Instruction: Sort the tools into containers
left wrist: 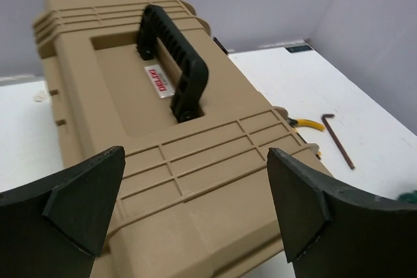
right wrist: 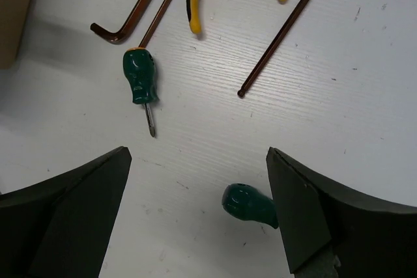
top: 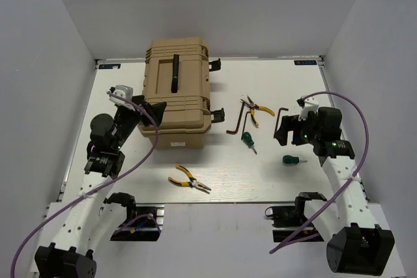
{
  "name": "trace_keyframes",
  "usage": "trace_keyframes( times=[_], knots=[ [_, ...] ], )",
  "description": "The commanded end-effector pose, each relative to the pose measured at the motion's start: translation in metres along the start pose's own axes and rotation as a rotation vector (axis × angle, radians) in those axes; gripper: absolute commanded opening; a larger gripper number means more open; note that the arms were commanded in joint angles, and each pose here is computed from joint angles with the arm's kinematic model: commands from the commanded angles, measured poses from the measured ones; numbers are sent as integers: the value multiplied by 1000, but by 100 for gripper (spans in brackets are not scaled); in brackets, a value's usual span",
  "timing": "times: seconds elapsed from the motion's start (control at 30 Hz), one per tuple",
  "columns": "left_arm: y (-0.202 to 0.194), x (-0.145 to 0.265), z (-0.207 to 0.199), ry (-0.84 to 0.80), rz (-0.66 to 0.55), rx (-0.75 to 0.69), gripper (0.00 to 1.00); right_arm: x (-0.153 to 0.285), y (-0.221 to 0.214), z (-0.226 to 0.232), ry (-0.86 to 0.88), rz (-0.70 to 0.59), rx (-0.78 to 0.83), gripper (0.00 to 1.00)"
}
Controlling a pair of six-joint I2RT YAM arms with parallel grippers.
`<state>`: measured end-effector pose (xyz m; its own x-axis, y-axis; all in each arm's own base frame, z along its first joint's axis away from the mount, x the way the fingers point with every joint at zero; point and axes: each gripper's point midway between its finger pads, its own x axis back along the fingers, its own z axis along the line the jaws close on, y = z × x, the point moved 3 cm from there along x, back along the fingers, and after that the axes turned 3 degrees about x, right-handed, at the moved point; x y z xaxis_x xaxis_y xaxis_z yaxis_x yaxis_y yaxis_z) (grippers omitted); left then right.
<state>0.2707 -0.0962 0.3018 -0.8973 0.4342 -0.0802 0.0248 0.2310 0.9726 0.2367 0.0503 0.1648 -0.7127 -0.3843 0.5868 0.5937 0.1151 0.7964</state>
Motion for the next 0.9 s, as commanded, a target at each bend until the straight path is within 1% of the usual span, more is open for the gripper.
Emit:
trace_keyframes(
  times=[0.0,0.13,0.2,0.23,0.27,0.3,0.33,0.37,0.4,0.43,0.47,0.5,0.53,0.57,0.6,0.63,0.67,0.7,0.73,0.77,0.83,0.87],
  knots=[
    [19,-9,-19,-112,-15,23,100,1,8,1,7,-41,15,91],
    [22,-24,-23,-159,27,41,100,2,7,2,21,-45,50,91],
    [27,-30,-25,-171,35,43,100,3,5,9,68,-49,83,91],
    [20,-36,-21,-162,68,56,100,4,4,11,84,-54,108,91],
    [20,-40,-23,-170,74,49,98,5,3,12,93,-54,120,91],
    [27,-44,-25,-179,77,49,87,6,2,13,103,-60,163,91],
    [27,-50,-23,-174,95,56,74,5,-4,15,126,-50,184,53],
    [9,-61,-19,-173,178,69,57,4,-5,14,125,-48,184,16],
    [22,-69,-21,-175,174,66,20,4,-5,14,121,-42,166,0],
    [21,-76,-18,-169,199,63,6,5,-4,14,115,-37,154,0],
    [28,-82,-23,-177,217,69,0,4,-4,15,122,-28,152,0],
    [17,-94,-16,-145,258,69,0,4,-4,14,120,-30,157,0],
    [17,-100,-13,-127,270,62,4,4,-4,14,119,-30,161,2],
    [24,-106,-15,-119,271,59,18,4,-5,13,115,-28,157,10],
    [24,-111,-12,-87,276,48,36,4,-4,14,116,-30,160,11],
    [16,-120,-6,-63,304,55,57,4,-4,14,120,-27,162,17],
    [25,-127,-8,-53,294,49,65,4,-5,14,121,-25,158,22],
    [20,-130,-1,-12,324,53,74,3,-5,15,126,-23,158,25],
    [16,-135,-2,-5,344,45,80,3,-4,15,130,-21,158,28],
    [11,-145,-3,-2,367,37,82,4,-4,15,128,-19,155,28],
    [0,-151,-2,37,412,22,83,4,-4,16,132,-16,156,28],
    [3,-155,-3,52,410,16,83,3,-5,16,136,-3,150,30]
  ],
)
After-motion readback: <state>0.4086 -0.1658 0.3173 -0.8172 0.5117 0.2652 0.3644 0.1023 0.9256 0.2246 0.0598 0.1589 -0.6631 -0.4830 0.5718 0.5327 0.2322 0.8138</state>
